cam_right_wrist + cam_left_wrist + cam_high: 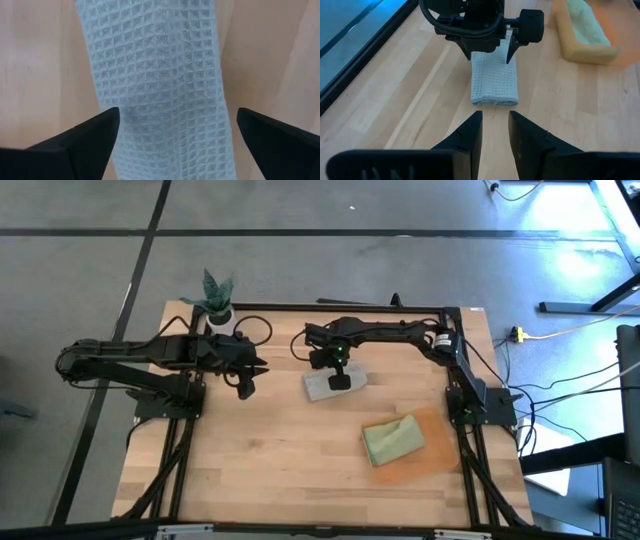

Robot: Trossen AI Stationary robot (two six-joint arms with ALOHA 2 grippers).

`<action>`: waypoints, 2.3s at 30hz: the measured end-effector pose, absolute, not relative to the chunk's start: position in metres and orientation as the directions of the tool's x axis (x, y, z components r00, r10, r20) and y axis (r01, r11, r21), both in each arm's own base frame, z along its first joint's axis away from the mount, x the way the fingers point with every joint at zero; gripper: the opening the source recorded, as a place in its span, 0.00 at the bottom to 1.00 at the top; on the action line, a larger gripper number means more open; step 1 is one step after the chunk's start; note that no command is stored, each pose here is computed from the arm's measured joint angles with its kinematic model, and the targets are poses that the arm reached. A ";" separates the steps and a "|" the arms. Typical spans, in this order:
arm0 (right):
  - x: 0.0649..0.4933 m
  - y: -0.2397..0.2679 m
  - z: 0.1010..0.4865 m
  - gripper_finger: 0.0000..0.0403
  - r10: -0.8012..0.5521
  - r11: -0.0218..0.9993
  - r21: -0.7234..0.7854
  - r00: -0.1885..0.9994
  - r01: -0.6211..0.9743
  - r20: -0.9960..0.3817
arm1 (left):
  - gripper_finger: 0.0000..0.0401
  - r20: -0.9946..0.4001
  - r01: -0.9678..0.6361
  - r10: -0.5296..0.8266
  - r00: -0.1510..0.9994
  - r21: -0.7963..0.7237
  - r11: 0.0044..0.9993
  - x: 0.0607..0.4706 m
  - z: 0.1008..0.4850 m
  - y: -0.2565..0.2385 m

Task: Roll microfiber towels into tight, uniform cylinder then place into a basket
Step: Put the rolled gray microfiber towel into the orange bin

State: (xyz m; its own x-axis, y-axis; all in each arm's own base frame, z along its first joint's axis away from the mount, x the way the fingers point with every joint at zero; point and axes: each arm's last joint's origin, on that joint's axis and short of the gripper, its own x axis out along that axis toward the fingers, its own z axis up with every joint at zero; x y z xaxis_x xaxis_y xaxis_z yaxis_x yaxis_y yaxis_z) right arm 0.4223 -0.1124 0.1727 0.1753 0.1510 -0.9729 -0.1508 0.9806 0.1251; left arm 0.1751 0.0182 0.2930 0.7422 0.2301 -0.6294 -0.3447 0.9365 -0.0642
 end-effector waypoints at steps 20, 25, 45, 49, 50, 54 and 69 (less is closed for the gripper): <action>0.419 -0.101 0.150 0.99 0.097 0.974 0.062 0.154 -0.217 -0.983 | 0.21 -0.629 -0.345 0.230 0.742 -0.064 0.936 0.175 0.293 0.018; 0.419 -0.099 0.150 0.99 0.139 0.969 0.102 0.159 -0.224 -0.977 | 0.21 -0.629 -0.345 0.230 0.742 -0.064 0.936 0.175 0.293 0.018; 0.411 -0.093 0.131 0.99 0.157 0.965 0.116 0.164 -0.234 -0.974 | 0.21 -0.629 -0.344 0.230 0.743 -0.064 0.937 0.175 0.293 0.018; 0.413 -0.094 0.130 0.99 0.159 0.966 0.115 0.181 -0.232 -0.971 | 0.21 -0.629 -0.344 0.230 0.742 -0.064 0.937 0.175 0.293 0.018; 0.413 -0.094 0.130 0.98 0.159 0.967 0.114 0.186 -0.229 -0.970 | 0.21 -0.629 -0.344 0.230 0.743 -0.064 0.937 0.175 0.293 0.018; 0.414 -0.093 0.129 0.92 0.161 0.970 0.118 0.194 -0.215 -0.968 | 0.21 -0.629 -0.344 0.230 0.743 -0.064 0.937 0.175 0.293 0.018; 0.416 -0.092 0.128 0.36 0.185 0.970 0.143 0.215 -0.198 -0.959 | 0.21 -0.629 -0.344 0.230 0.742 -0.064 0.937 0.175 0.293 0.018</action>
